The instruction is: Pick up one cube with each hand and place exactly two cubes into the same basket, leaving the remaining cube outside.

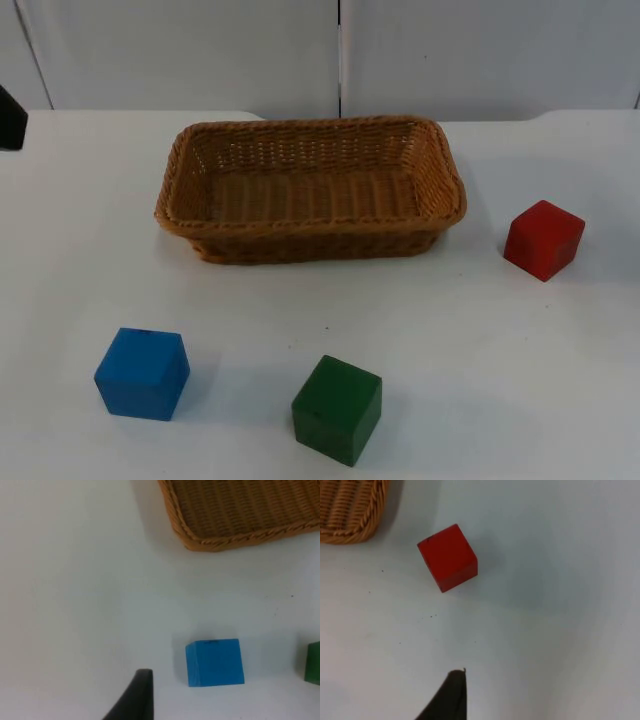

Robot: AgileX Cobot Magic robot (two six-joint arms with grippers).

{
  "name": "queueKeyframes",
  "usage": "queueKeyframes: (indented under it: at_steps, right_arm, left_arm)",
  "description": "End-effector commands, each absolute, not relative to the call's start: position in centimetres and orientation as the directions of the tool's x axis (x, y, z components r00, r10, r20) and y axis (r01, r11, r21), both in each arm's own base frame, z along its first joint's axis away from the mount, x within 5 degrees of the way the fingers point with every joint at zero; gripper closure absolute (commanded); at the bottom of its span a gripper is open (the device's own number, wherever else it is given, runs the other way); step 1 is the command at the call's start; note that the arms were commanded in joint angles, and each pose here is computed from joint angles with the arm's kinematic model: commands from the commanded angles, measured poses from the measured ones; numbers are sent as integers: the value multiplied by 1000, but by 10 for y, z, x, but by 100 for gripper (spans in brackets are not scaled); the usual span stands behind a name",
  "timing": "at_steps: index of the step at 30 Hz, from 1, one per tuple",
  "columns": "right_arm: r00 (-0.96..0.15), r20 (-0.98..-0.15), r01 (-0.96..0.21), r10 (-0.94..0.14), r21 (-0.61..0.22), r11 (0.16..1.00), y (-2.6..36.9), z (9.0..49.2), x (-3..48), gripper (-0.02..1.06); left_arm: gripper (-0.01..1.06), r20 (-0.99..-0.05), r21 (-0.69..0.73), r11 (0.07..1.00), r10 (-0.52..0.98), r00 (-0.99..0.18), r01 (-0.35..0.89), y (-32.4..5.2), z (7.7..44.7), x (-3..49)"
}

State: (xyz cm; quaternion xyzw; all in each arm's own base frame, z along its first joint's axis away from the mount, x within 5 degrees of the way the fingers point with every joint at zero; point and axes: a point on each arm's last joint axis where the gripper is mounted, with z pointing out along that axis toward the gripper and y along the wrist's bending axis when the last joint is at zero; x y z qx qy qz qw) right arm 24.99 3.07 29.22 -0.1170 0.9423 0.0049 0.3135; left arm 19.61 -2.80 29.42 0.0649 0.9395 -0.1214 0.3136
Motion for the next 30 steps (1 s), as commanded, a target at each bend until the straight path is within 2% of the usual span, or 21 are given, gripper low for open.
queueKeyframes:
  at_steps: [1,10,13,20,30]
  right_arm:
    - [-774,-590,-236,-230,-68,969,31,295,255,-1]
    - [-797,-549,-255,-252,-73,964,34,290,279,-1]
    - [-794,-533,-294,-294,-87,952,35,285,288,-1]
    - [-799,-513,-353,-314,-22,935,45,271,307,-1]
    - [-824,-449,-382,-346,-11,924,52,249,330,-1]
  left_arm:
    - [0,-614,-191,962,36,-788,194,-28,295,200]
    - [0,-568,-198,962,41,-822,186,-28,282,212]
    - [0,-560,-200,964,35,-828,176,-27,276,218]
    - [0,-529,-237,956,22,-848,173,-30,263,230]
    - [0,-451,-267,946,47,-891,185,-40,236,246]
